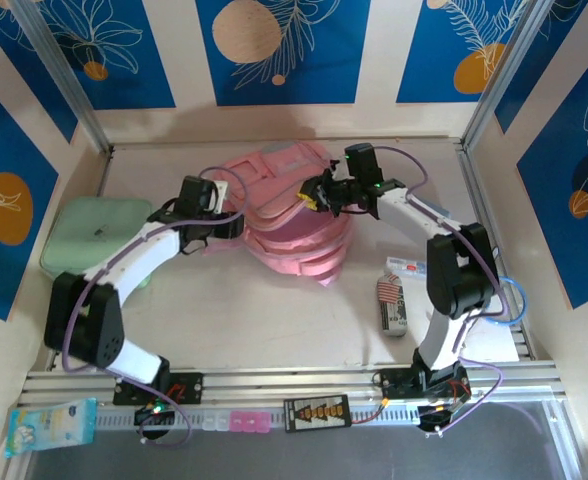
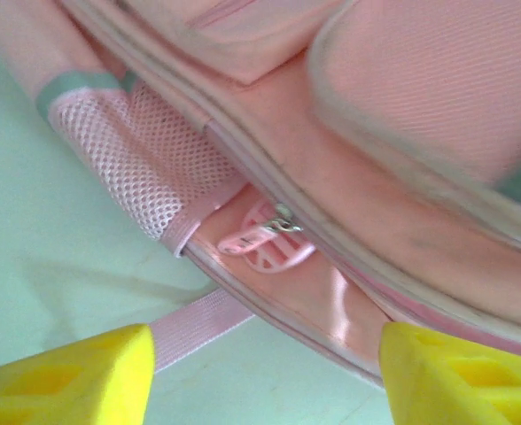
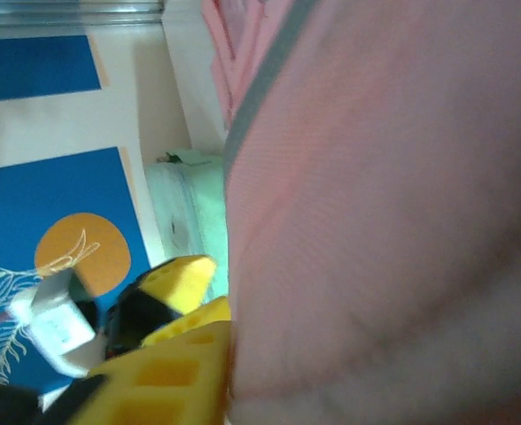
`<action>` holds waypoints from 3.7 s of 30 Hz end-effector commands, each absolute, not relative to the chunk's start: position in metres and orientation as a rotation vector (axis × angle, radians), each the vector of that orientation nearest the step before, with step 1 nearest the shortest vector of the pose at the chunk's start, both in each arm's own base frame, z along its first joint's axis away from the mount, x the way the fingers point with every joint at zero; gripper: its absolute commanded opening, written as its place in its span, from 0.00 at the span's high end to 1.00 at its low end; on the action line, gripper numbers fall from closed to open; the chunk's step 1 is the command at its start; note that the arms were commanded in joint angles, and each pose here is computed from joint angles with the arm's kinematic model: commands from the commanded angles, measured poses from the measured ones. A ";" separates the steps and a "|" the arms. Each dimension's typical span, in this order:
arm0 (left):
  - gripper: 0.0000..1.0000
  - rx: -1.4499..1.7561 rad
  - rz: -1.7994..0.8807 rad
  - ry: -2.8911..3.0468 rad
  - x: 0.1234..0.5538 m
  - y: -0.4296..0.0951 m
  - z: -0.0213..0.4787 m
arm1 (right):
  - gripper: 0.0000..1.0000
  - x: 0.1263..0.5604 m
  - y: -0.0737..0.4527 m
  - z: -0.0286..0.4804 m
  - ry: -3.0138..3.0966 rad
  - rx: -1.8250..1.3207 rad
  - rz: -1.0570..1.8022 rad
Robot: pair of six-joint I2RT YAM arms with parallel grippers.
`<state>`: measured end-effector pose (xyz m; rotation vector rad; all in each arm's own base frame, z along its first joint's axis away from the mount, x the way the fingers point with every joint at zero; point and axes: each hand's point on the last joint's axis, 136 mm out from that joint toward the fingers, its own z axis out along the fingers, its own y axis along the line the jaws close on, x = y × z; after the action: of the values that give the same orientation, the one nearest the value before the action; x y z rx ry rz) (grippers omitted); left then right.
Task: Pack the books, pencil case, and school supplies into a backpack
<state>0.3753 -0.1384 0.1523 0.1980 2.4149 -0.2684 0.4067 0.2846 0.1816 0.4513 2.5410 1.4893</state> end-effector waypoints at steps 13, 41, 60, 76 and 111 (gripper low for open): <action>0.00 0.026 -0.255 2.165 0.379 -0.108 0.240 | 0.15 0.287 0.116 0.128 2.780 0.531 0.321; 0.00 0.320 -0.679 2.177 0.364 -0.177 0.232 | 0.10 0.179 0.057 0.040 3.013 0.662 -0.192; 0.00 0.440 -0.674 2.276 0.380 -0.211 0.215 | 0.31 0.186 0.079 0.014 3.065 0.627 -0.032; 0.00 1.126 -0.318 2.140 0.379 -0.300 0.175 | 0.47 0.245 0.112 0.110 2.663 0.717 0.583; 0.94 1.162 0.010 2.163 0.434 -0.309 0.164 | 0.51 0.298 0.123 0.139 2.444 0.658 0.839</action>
<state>0.4262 -0.3099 0.1243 1.2377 2.2414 0.0268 0.2938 0.1162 0.1308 0.6948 2.4865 0.7663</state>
